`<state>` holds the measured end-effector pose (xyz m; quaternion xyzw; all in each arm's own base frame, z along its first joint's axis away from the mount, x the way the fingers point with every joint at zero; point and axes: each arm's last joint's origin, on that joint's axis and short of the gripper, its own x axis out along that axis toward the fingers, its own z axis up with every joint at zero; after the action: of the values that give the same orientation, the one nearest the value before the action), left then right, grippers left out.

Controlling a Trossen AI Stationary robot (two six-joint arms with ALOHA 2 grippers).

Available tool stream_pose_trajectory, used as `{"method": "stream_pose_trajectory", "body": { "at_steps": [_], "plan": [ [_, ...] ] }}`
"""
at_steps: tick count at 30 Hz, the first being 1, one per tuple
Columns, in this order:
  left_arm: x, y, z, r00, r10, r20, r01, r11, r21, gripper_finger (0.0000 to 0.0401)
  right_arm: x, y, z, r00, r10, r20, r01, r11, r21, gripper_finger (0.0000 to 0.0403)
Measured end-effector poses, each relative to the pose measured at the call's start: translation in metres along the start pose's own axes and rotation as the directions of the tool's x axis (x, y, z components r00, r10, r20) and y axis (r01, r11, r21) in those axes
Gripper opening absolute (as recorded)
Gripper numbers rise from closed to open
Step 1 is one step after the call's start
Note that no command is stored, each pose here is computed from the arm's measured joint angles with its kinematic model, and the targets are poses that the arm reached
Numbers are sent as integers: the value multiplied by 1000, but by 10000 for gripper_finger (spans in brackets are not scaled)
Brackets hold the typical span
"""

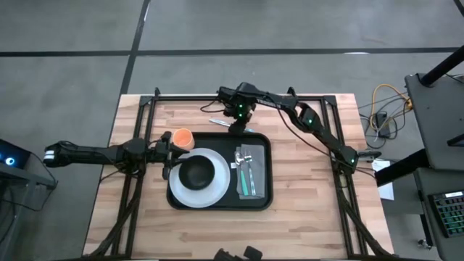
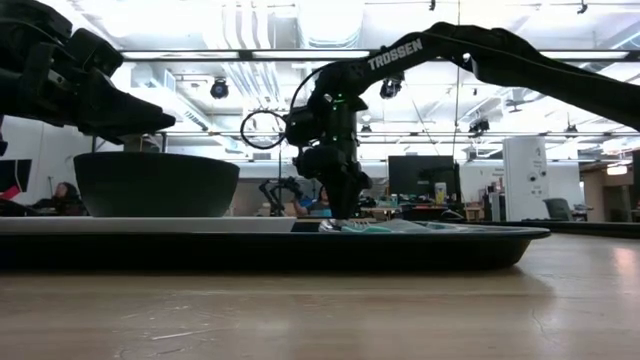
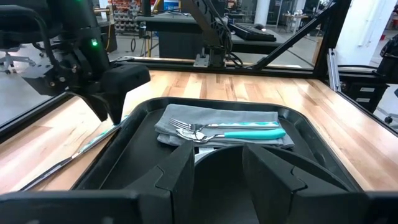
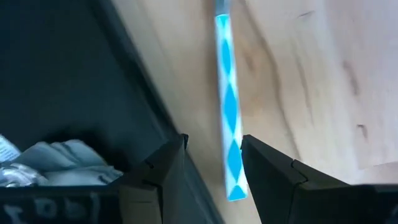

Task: Set up tray
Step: Put the blue knife on top of the gray napkin beside the blue fork on the black serving tray

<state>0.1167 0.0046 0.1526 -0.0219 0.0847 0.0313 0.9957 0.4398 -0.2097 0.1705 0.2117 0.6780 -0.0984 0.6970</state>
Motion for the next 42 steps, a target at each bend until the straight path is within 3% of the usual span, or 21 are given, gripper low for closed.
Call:
{"method": "stream_pose_trajectory", "body": {
  "at_steps": [12,25,34,42],
  "plan": [
    [0,0,0,1000,0,0,0,1000,0,118,-1,0,-2,999,22,-24,-21,1000,10,148],
    [0,0,0,1000,0,0,0,1000,0,118,-5,-2,0,1000,21,2,-20,991,-131,148],
    [0,0,0,1000,0,0,0,1000,0,118,-9,-17,-13,993,2,-116,-21,986,-164,148],
    [0,0,0,1000,0,0,0,1000,0,118,-8,-20,-13,993,2,-117,-34,960,-277,148]
  ]
}}
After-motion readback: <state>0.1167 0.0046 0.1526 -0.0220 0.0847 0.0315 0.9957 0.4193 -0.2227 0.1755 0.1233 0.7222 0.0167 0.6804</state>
